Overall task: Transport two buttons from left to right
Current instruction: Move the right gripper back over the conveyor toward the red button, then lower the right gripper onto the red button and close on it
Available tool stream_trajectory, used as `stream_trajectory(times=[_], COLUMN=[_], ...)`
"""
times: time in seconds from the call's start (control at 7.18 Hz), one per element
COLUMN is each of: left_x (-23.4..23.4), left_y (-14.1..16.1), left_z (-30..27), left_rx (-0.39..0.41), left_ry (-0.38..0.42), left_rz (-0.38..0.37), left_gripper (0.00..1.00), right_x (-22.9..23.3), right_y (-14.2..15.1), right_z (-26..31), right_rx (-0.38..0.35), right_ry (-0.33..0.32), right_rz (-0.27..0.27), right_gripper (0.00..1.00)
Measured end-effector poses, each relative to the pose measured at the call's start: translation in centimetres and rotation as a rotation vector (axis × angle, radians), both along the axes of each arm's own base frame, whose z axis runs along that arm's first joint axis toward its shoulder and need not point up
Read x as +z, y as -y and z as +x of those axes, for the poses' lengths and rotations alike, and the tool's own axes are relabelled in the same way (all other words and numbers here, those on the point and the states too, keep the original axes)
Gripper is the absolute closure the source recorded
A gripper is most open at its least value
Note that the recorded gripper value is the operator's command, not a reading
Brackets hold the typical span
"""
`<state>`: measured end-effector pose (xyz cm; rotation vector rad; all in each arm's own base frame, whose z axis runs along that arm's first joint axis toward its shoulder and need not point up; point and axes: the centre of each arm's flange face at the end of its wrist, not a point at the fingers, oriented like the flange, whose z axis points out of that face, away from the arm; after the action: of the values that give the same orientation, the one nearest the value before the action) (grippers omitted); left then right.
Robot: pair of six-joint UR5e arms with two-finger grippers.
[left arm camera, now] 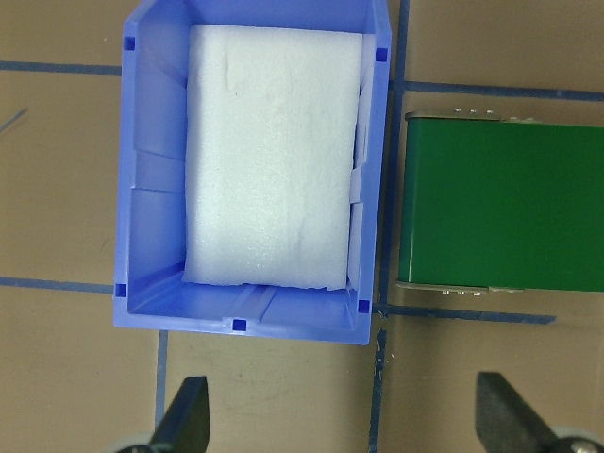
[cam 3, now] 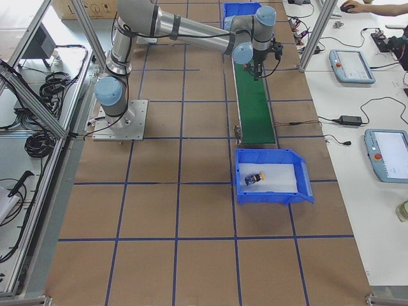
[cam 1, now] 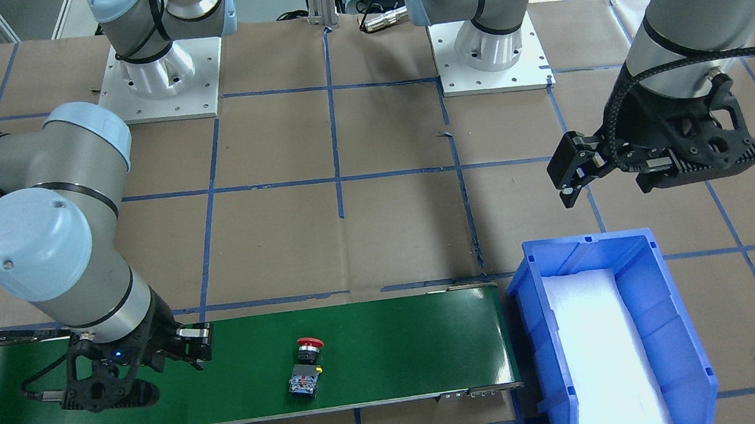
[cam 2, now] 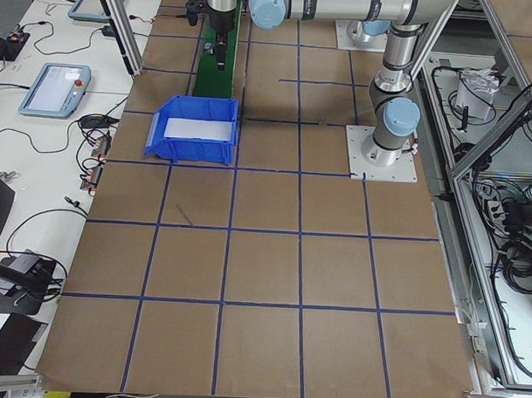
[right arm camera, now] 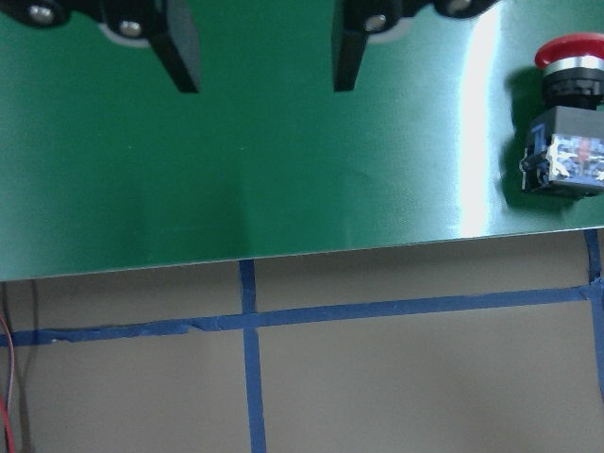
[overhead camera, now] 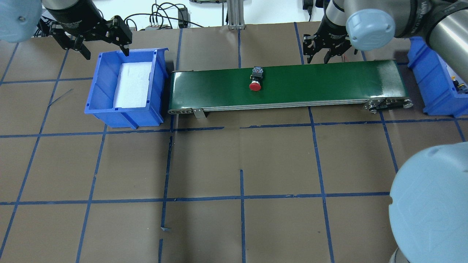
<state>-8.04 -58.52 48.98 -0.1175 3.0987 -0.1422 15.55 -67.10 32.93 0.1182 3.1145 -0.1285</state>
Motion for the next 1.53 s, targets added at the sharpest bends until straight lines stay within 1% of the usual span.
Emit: stream_trajectory(times=[0.28,0.42,0.56,0.97,1.25,1.53], left_x=[-0.1,-0.1,-0.2,-0.3,-0.4,0.5], left_y=[0.0,0.1,0.1,0.1,0.1,0.2], left_z=[0.0,0.0,0.1,0.3,1.0,1.3], left_rx=[0.000,0.000,0.001,0.003,0.015,0.013], left_ry=[0.000,0.000,0.000,0.002,0.000,-0.008], left_rz=[0.001,0.002,0.003,0.006,0.008,-0.025], left_gripper=[0.00,0.00,0.00,0.00,0.00,0.00], right_x=[-1.3,-2.1,-2.6,-2.8,-3.0,-3.8], right_y=[0.1,0.3,0.6,3.1,3.6,3.7], right_z=[2.9,4.0,4.7,5.5,6.0,6.4], right_rx=[-0.044,-0.064,-0.076,-0.080,-0.078,-0.079], right_ry=[-0.001,0.003,0.007,0.012,0.015,0.013], right_rz=[0.010,0.010,0.004,-0.023,-0.026,-0.017], right_gripper=[0.40,0.34,0.34,0.34,0.34,0.34])
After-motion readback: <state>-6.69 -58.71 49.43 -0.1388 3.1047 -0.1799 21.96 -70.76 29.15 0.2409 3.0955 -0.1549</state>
